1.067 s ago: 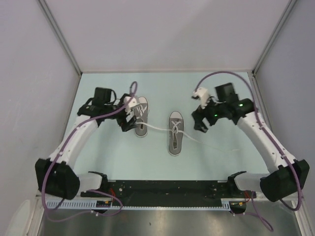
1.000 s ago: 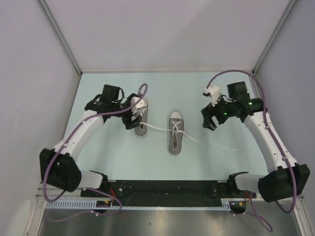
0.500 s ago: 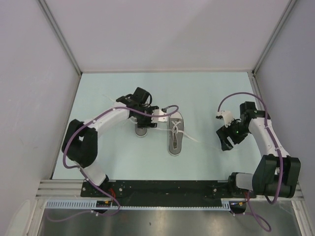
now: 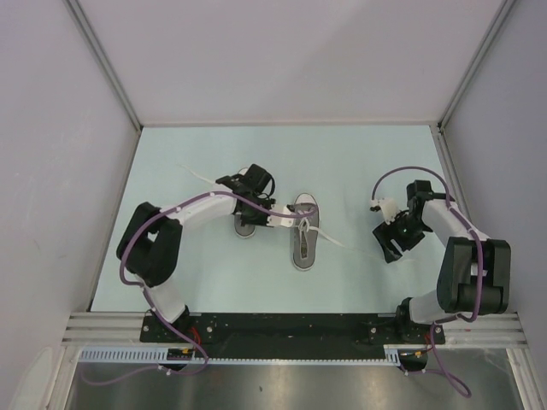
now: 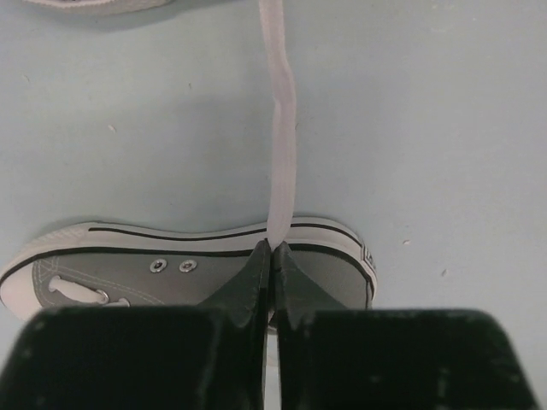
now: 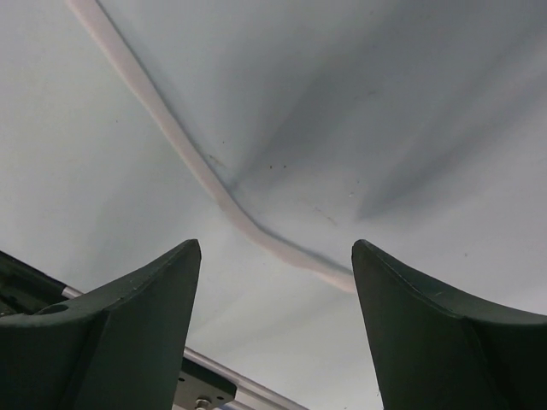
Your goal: Tie the shoes
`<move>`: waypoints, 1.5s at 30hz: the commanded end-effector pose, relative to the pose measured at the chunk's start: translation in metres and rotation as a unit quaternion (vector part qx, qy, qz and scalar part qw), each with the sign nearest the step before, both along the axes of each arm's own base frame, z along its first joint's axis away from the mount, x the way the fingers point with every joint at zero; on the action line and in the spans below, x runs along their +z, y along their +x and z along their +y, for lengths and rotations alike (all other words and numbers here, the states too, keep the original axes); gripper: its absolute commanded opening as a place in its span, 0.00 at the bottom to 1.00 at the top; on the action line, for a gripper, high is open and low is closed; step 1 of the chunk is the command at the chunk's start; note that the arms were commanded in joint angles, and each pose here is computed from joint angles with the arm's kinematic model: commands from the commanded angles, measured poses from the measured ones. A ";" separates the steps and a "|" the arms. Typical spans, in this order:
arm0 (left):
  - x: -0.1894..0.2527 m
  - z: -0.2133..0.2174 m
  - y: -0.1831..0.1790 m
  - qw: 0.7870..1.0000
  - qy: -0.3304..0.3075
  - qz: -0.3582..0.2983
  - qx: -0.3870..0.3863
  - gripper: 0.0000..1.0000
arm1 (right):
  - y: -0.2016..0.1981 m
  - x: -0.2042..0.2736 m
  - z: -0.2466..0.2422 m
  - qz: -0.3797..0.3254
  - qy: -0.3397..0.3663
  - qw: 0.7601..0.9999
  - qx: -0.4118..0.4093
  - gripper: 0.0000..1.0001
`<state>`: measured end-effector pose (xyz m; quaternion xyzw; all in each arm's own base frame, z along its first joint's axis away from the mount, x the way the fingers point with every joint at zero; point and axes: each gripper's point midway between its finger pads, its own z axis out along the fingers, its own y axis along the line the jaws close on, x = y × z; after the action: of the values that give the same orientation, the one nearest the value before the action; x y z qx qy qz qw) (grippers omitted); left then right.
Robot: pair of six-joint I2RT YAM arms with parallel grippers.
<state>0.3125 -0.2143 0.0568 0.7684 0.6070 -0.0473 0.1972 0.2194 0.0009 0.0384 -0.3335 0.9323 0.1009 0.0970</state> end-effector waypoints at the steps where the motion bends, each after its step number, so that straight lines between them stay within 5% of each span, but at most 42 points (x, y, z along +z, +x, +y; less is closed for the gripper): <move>1: 0.001 -0.003 0.005 1.000 0.003 -0.012 0.013 0.00 | 0.008 -0.011 0.006 -0.006 -0.013 1.000 0.017 0.75; 15: 0.118 -0.032 -0.028 0.984 -0.167 -0.007 0.055 0.00 | 0.015 -0.022 0.020 -0.020 -0.037 0.998 0.041 0.52; 29: 0.146 -0.038 -0.067 0.963 -0.250 0.045 0.093 0.00 | -0.019 -0.031 0.031 -0.012 -0.056 0.994 0.096 0.40; 45: 0.157 -0.091 -0.117 0.955 -0.277 0.102 0.018 0.00 | -0.030 -0.013 0.045 -0.013 -0.022 0.994 0.102 0.51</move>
<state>0.2109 -0.2837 0.1947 0.6642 0.6233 -0.2477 0.3302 0.1934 0.0417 0.0251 -0.4339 0.8928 0.0722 0.0972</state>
